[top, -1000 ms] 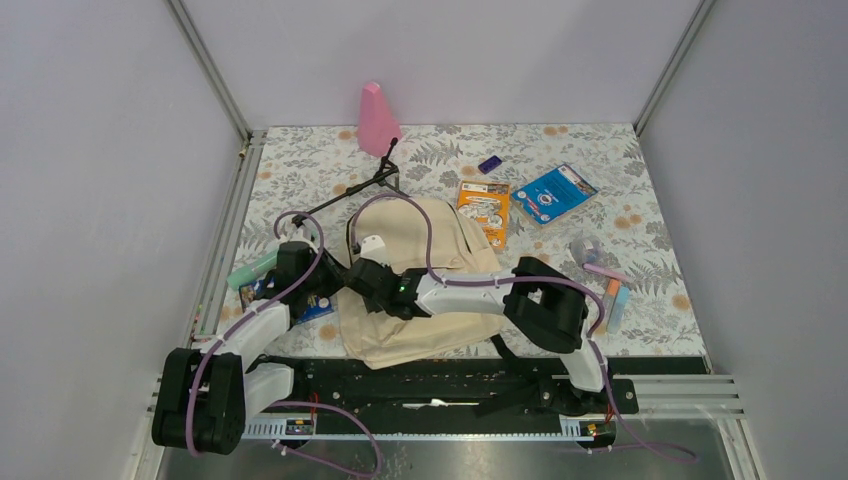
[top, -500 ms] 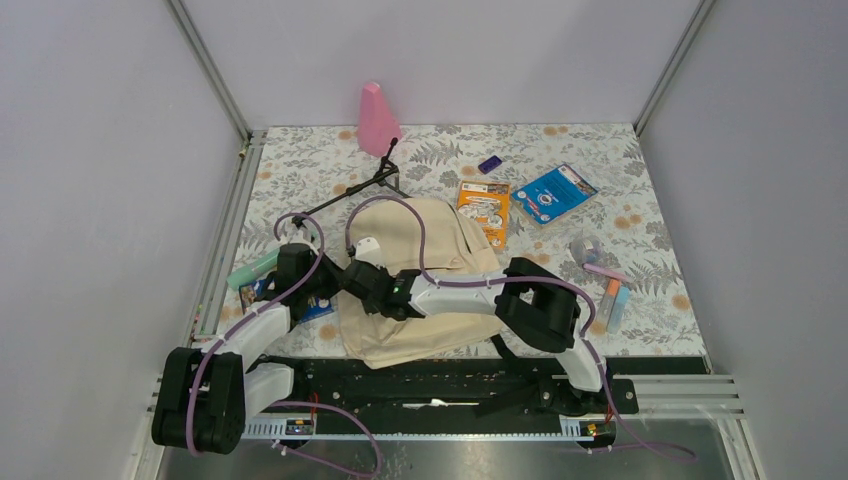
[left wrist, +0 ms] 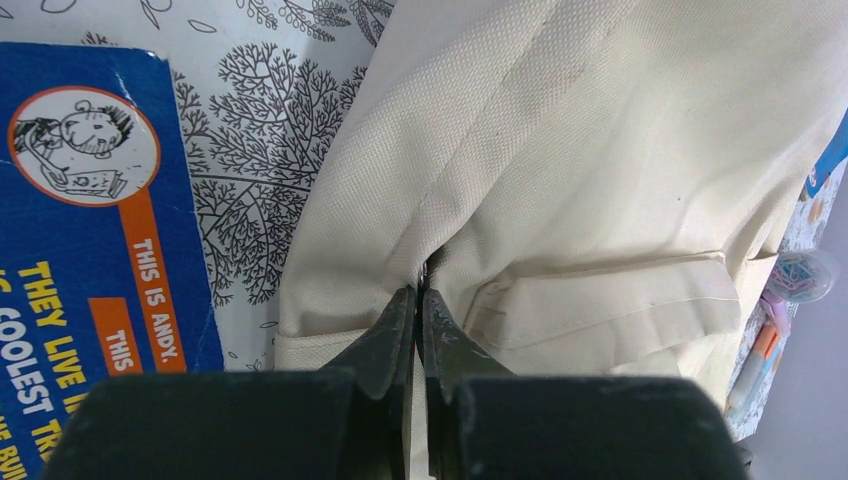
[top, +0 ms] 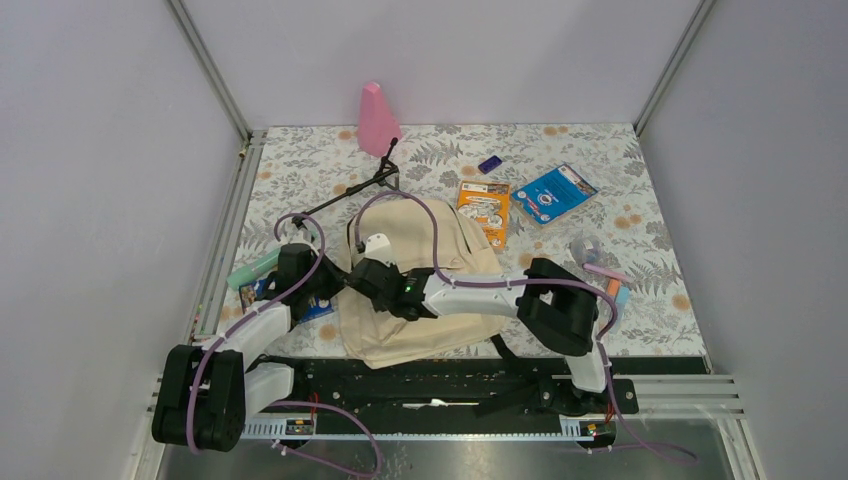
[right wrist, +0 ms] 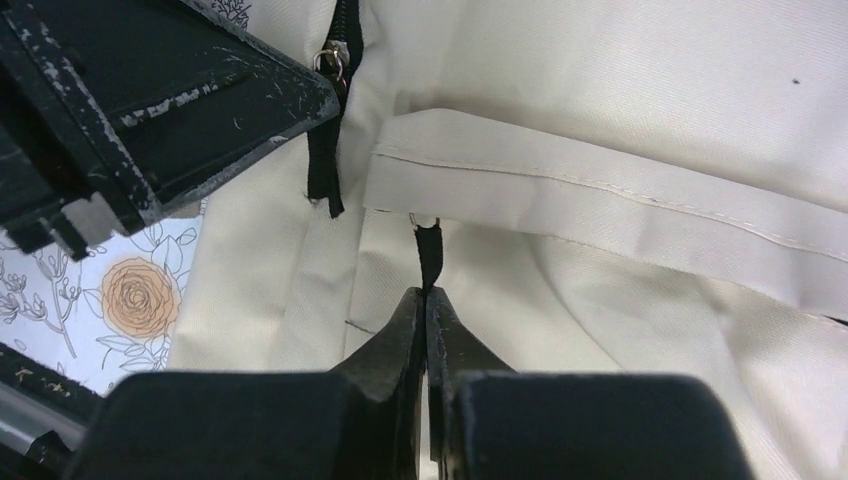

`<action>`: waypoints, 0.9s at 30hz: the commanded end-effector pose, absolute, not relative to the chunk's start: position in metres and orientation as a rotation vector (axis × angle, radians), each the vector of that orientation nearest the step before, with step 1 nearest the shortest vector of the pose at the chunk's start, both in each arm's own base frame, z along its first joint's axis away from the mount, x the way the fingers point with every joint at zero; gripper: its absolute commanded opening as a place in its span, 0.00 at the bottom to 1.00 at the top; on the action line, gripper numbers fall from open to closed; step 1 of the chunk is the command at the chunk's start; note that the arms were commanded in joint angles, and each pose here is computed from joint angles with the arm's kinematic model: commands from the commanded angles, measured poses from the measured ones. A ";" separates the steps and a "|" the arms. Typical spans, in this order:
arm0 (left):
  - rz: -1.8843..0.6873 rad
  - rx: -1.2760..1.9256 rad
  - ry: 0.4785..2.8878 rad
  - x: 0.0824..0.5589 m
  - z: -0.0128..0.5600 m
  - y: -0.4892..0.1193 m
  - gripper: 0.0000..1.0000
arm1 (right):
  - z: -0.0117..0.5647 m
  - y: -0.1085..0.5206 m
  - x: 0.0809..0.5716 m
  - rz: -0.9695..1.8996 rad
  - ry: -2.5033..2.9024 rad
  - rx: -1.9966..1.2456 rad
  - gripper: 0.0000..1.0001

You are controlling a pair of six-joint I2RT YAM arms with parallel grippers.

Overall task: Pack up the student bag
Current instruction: Unzip the student bag at the center of the board.

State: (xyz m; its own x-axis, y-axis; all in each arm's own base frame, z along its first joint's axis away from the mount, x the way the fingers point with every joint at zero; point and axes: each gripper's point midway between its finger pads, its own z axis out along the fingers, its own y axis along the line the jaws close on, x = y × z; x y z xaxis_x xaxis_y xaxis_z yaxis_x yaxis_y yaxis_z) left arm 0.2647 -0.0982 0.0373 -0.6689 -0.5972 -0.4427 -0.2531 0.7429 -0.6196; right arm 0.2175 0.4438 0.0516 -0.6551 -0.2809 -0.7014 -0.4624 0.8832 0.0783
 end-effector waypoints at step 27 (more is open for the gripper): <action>-0.609 -0.700 2.256 0.274 0.037 -0.075 0.00 | 0.106 0.394 0.227 0.335 2.309 -0.503 0.00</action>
State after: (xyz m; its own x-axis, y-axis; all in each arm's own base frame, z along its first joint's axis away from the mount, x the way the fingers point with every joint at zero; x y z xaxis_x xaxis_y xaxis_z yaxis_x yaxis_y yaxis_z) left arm 0.2641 -0.0896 0.0354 -0.6593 -0.6203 -0.4250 -0.2859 0.7296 -0.6213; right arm 0.2251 0.4069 0.0820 -0.6592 -0.2752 -0.6998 -0.4540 0.8875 0.0787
